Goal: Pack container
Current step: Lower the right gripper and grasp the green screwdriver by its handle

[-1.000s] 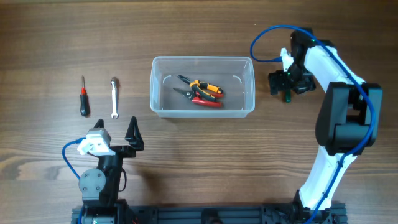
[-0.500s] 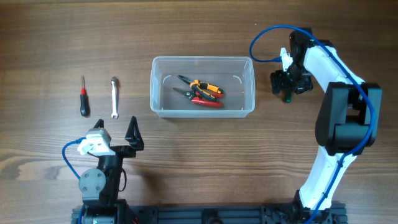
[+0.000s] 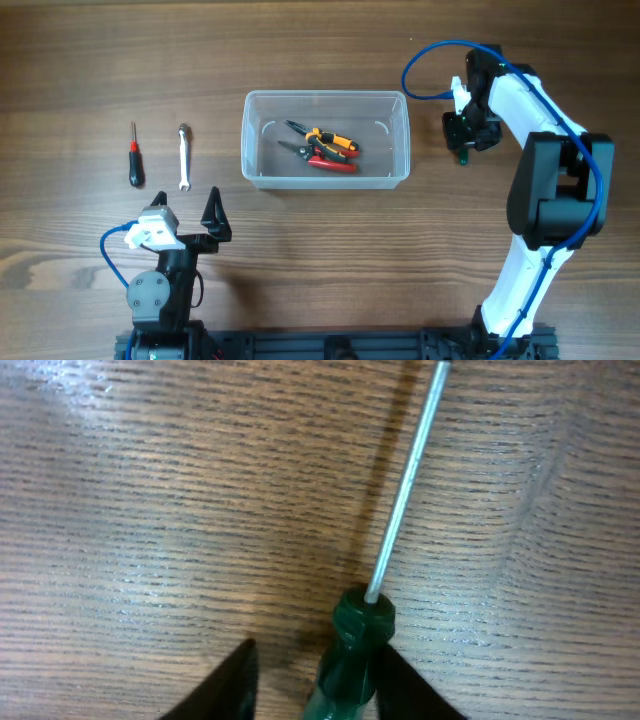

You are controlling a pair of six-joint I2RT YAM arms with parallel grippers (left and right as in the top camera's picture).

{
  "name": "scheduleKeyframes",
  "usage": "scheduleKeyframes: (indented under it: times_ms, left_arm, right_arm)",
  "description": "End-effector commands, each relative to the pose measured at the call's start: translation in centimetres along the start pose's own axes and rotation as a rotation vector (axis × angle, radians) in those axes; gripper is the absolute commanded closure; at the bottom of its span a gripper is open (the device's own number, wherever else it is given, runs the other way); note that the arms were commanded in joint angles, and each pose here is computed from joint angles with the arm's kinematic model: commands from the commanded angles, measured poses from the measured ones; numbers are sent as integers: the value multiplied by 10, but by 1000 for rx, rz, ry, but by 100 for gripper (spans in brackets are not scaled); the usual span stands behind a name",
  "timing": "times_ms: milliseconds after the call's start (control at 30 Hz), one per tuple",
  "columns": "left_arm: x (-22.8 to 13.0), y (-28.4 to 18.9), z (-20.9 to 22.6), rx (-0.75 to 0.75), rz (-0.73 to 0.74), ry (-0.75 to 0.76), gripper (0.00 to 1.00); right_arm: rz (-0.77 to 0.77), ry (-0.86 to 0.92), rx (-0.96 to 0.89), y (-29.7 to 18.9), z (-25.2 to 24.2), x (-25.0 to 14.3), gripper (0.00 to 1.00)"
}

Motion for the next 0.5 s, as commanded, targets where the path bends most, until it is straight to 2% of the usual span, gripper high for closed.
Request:
scheduleKeyframes:
  times_ms: [0,67,200,333,467]
  left_arm:
    - [-2,0,2,8,4,-10,0]
    - [-2,0,2,8,4,-10,0]
    - [-2,0,2,8,4,-10,0]
    - [-2,0,2,8,4,-10,0]
    - [-2,0,2,8,4,-10,0]
  right_arm:
    - [33,10,-22,14,-4,-5,70]
    - [30,19,-27,14,-5,-4,71]
    - [23,27,-32,13,-5,-2,80]
    - [11,29,-30,7,-5,4,85]
    - [-14,29,-28,-7,-4,15,86]
Point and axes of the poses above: each gripper's point midway between its finger pads, its own y axis out along the fingers, its own z axis along the line the jaws close on, x = y × z, the point moved 1 cm from there along -y, back along the fingers, and after that the axes turned 13 degrees about y, right-handed, at the moved point
